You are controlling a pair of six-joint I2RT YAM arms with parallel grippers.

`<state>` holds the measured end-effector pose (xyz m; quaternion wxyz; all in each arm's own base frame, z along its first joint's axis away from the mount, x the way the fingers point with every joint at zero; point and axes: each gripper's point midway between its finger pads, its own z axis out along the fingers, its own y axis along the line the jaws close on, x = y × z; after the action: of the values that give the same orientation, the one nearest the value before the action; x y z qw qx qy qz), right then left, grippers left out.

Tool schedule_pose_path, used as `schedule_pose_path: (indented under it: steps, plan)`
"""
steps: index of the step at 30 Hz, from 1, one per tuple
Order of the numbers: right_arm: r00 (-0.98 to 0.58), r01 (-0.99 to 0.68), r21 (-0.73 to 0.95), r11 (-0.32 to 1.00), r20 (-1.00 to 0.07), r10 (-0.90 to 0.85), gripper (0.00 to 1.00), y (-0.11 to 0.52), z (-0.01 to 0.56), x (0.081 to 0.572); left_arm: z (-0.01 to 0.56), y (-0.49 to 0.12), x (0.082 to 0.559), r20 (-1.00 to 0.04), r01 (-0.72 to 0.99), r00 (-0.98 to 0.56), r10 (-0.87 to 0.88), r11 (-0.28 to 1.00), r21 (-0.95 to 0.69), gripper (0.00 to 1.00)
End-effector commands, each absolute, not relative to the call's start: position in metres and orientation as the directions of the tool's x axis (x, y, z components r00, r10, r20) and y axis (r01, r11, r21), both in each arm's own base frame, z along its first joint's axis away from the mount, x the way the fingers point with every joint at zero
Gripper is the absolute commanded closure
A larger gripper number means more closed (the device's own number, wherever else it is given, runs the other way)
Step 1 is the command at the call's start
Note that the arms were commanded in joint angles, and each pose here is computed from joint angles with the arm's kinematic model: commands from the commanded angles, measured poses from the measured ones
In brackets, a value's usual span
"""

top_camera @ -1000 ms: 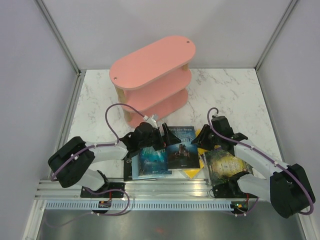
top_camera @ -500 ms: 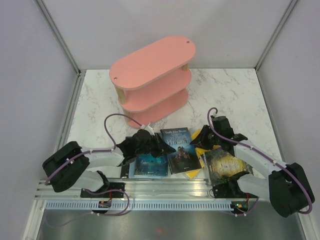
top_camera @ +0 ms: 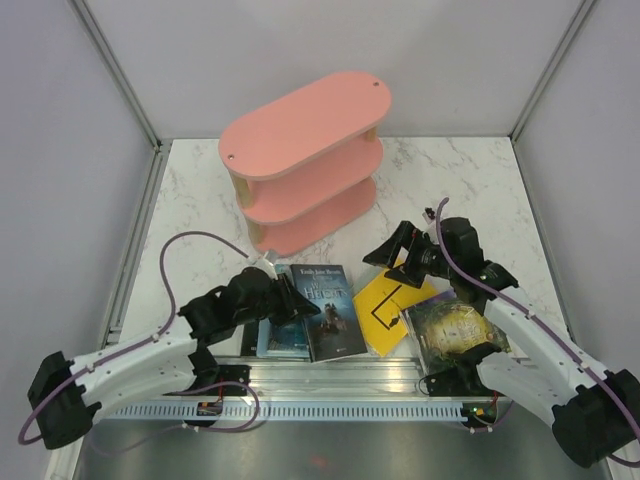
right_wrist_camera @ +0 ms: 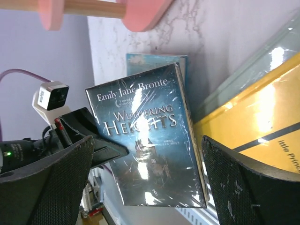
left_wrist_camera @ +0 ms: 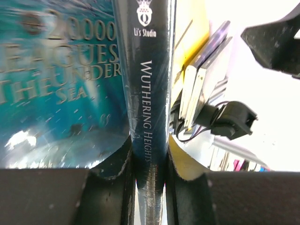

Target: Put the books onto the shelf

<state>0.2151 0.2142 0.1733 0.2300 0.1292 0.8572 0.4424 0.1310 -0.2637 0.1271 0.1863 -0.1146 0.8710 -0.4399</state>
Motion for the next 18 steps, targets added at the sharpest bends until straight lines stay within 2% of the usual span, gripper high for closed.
schedule_pose_path:
  steps: [1, 9, 18]
  plan:
    - [-0.858, 0.014, 0.862, 0.507, -0.250, 0.449, 0.02, 0.221, 0.206, 0.214, 0.189, -0.251, 0.149, -0.270, -0.010, -0.832, -0.485, 0.500, -0.866, 0.98]
    - [-0.864, 0.016, 0.894, 0.447, -0.213, 0.456, 0.02, 0.227, 0.228, 0.212, 0.260, -0.226, 0.172, -0.265, 0.073, -0.711, -0.652, 0.306, -0.949, 0.98]
    - [-0.884, 0.024, 0.900, 0.435, -0.184, 0.429, 0.02, 0.247, 0.225, 0.204, 0.311, -0.221, 0.188, -0.269, 0.194, -0.649, -0.712, 0.187, -0.963, 0.98]
